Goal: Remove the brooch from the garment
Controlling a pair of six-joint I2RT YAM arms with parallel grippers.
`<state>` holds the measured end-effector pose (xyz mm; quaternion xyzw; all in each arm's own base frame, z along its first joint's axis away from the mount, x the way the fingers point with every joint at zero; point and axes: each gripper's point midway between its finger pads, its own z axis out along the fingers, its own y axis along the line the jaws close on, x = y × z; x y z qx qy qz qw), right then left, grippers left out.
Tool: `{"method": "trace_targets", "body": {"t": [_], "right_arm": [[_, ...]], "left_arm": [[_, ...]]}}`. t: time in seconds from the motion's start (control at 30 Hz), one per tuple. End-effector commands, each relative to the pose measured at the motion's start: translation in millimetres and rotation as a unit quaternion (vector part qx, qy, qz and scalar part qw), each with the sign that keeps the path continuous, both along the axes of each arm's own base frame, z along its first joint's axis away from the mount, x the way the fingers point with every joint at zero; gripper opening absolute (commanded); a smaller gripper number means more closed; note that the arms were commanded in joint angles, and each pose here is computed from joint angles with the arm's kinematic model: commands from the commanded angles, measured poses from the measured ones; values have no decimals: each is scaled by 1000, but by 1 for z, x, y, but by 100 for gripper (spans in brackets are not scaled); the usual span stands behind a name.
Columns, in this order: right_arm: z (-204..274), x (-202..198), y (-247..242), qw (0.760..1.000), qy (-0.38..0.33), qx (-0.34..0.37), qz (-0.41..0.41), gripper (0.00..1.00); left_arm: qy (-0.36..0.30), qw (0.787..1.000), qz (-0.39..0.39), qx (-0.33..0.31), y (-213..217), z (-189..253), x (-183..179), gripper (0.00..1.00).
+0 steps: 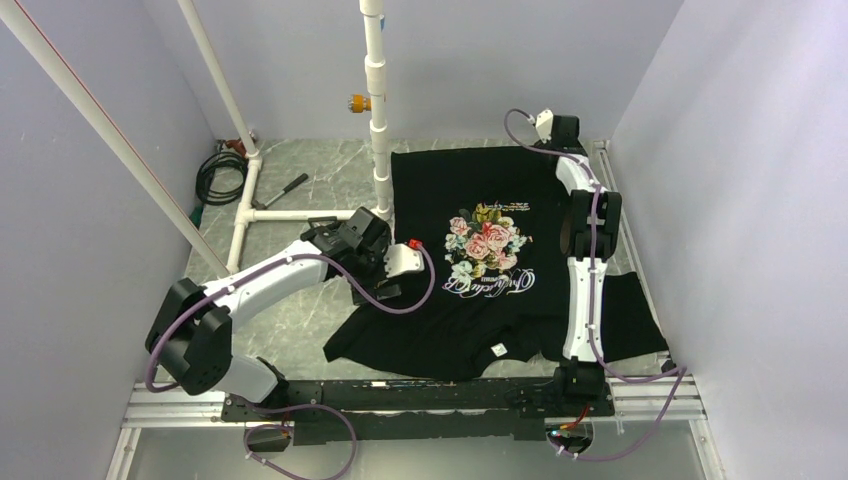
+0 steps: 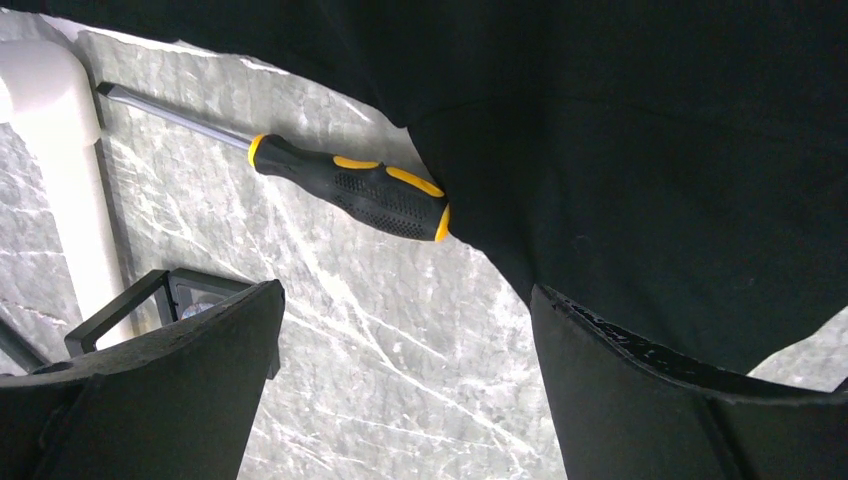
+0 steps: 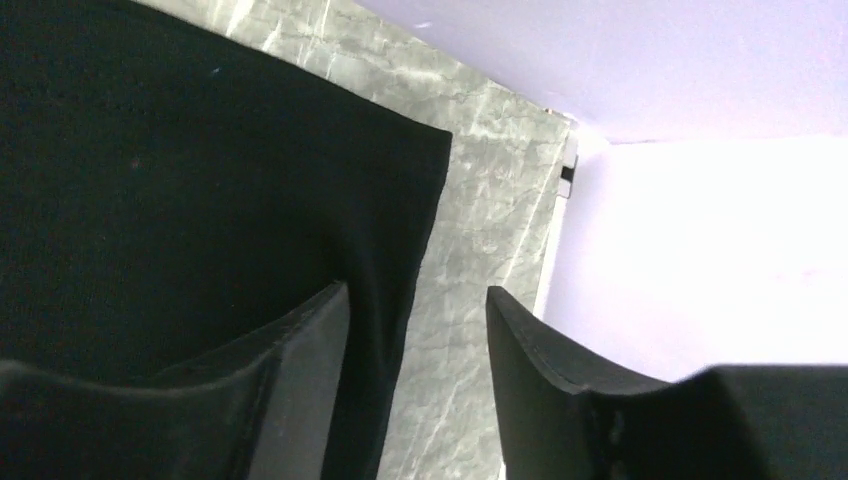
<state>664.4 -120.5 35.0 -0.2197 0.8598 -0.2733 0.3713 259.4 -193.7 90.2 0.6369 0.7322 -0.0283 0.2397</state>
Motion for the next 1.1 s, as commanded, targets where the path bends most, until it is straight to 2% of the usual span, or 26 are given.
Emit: {"method": "trace_targets", "body": {"t": [0.0, 0.17, 0.23, 0.4, 0.57, 0.8, 0.93, 1.07], "right_arm": [[38, -6, -4, 1000, -22, 17, -3, 64], [85, -34, 14, 998, -31, 57, 22, 92], [98, -48, 22, 996, -26, 76, 30, 99], [131, -90, 46, 990, -18, 127, 57, 100], [154, -148, 80, 976, -5, 193, 102, 100], [137, -247, 119, 949, 56, 286, 124, 100], [111, -299, 126, 934, 84, 324, 120, 100], [96, -330, 126, 926, 90, 352, 105, 100]], "left_arm": [[-4, 997, 9, -71, -19, 35, 1, 99], [16, 993, 8, -118, -23, 56, -8, 99], [24, 990, 12, -138, -21, 63, -10, 100], [32, 979, 51, -194, -5, 85, -4, 100], [22, 959, 120, -256, 28, 110, 6, 99], [0, 919, 242, -310, 92, 116, 20, 99], [18, 893, 309, -327, 129, 99, 30, 100], [41, 873, 357, -331, 150, 75, 40, 99]]}}
